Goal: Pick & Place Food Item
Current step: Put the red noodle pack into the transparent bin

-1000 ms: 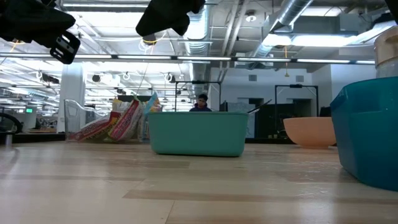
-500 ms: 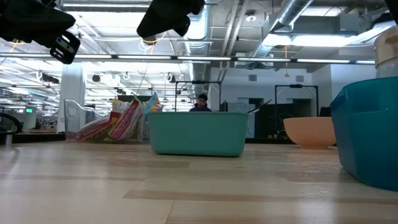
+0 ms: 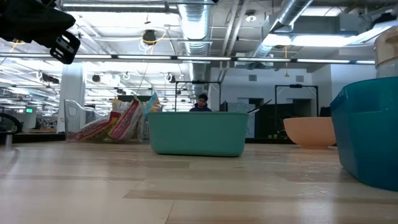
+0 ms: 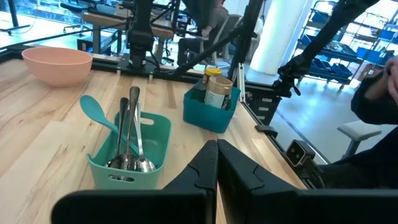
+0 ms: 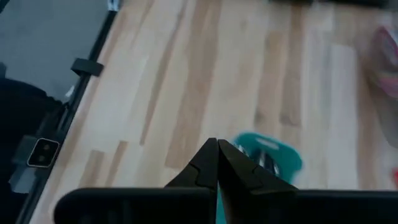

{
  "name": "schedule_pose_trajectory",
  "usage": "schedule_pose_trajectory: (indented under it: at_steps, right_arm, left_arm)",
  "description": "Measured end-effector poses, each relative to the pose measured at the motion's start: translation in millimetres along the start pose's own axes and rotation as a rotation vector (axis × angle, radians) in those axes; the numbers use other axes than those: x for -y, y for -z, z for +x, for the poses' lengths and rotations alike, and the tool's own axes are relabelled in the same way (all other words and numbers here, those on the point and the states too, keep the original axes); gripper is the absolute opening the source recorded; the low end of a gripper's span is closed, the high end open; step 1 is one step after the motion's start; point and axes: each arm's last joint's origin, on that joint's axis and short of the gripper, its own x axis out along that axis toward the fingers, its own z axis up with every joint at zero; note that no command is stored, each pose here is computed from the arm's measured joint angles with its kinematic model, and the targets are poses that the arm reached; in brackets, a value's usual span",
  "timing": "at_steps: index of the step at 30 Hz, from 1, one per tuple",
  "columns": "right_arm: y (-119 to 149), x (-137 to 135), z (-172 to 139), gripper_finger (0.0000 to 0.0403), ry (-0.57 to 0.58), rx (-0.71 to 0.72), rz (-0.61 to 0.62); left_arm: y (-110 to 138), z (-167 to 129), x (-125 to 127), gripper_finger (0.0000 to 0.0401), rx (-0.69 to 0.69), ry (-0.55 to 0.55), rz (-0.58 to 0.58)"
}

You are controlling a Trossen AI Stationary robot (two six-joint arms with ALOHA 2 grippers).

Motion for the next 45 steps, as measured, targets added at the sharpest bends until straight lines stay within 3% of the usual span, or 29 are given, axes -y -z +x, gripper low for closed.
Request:
schedule_pose_trajectory:
  at_steps: [10,15,19,34,45]
  right_arm:
    - [5,7,-56,0.0000,0.019,0.037,0.047]
    - [-1,6,-80,0.0000,0.010,0.181,0.051]
    - [5,1,-83,0.0000,-0.099,0.329,-0.009]
    - [109,19,-69,0.0000,-0.131,0.549,0.049]
    - [172,19,-86,0.0000,-0.141,0.682,0.140]
  left_arm:
    - [0,0,0,0.0000,0.000,0.000,0.000]
    - [0,0,0,0.0000,0.000,0.000,0.000]
    - [0,0,0,0.0000,0.000,0.000,0.000]
    - [-1,0,0,0.0000,0.009,0.002,-0.003]
    - [-1,0,0,0.0000,0.011,0.003,-0.004]
